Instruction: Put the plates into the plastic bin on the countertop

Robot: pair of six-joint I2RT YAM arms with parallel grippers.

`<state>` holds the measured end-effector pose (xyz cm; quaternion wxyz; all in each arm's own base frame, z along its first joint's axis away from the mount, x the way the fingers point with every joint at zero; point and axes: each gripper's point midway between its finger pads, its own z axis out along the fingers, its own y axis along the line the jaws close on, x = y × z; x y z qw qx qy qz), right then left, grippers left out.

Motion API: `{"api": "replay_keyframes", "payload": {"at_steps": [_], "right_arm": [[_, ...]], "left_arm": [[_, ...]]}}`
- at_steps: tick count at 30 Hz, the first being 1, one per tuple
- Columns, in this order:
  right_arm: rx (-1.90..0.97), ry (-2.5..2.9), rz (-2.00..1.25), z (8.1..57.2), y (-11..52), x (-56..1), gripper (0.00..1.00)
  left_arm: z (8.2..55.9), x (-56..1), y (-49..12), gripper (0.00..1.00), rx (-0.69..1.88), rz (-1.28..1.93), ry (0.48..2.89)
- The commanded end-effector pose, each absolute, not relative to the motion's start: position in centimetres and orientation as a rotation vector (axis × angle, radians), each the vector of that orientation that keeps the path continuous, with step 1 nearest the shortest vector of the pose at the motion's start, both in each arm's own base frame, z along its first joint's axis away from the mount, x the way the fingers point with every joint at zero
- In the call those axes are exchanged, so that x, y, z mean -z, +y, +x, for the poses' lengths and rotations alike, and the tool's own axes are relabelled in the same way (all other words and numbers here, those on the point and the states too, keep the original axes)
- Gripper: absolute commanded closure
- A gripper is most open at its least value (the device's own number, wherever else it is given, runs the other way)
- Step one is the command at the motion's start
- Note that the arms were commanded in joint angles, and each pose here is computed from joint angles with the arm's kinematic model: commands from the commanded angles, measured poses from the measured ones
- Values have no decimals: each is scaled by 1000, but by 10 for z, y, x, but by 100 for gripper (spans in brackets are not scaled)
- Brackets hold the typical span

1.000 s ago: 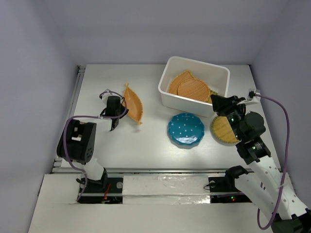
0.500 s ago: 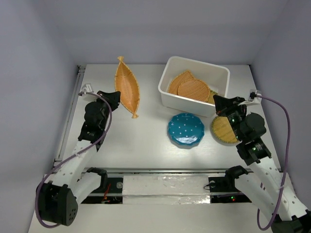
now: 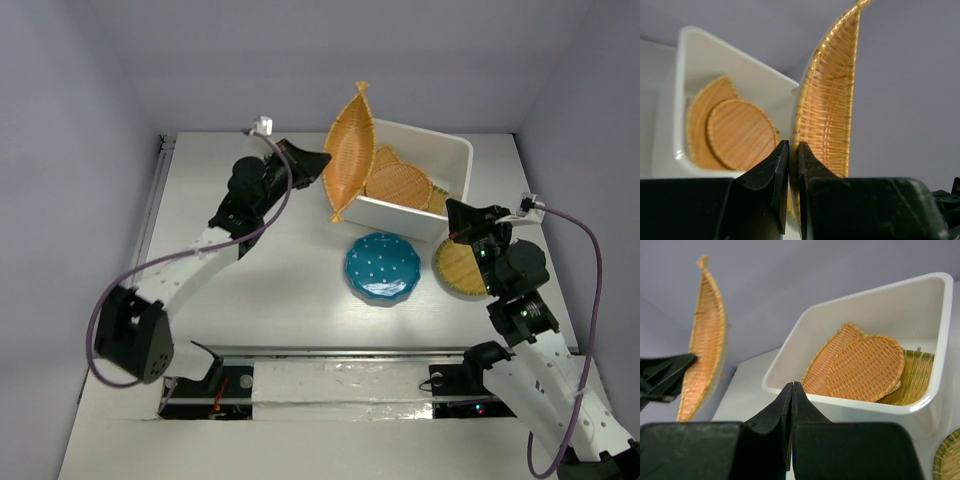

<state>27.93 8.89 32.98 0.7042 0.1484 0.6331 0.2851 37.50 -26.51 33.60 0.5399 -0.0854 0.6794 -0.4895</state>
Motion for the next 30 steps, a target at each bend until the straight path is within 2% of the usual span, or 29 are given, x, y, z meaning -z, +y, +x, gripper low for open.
{"api": "replay_keyframes", "payload": {"at_steps": [1,7,13,18,21,22,24,25,28,30], "right_arm": [[-632,1341,358,277,81,-345,100],[-621,1327,373,274,76,-346,99],[-618,1323,376,274,75,-347,98],[-615,1329,376,275,76,-345,97],[-614,1332,376,276,76,-344,96],[-611,1335,376,276,76,-344,96],[-609,1338,378,277,76,-343,96],[-609,1338,378,278,76,-343,96],[-601,1342,384,279,75,-341,95],[-593,1346,392,280,74,-339,95]], "left_arm": [[391,-397,-301,100,1296,-73,1466],[435,-377,-369,100,1367,95,1622],[472,-322,-397,100,1279,77,1784],[479,-304,-413,100,1248,112,1850],[480,-296,-414,80,1229,131,1872],[480,-299,-413,71,1217,134,1870],[481,-297,-406,62,1169,134,1873],[478,-310,-402,55,1158,135,1847],[470,-334,-384,45,1114,115,1771],[462,-352,-374,45,1098,116,1723]]}}
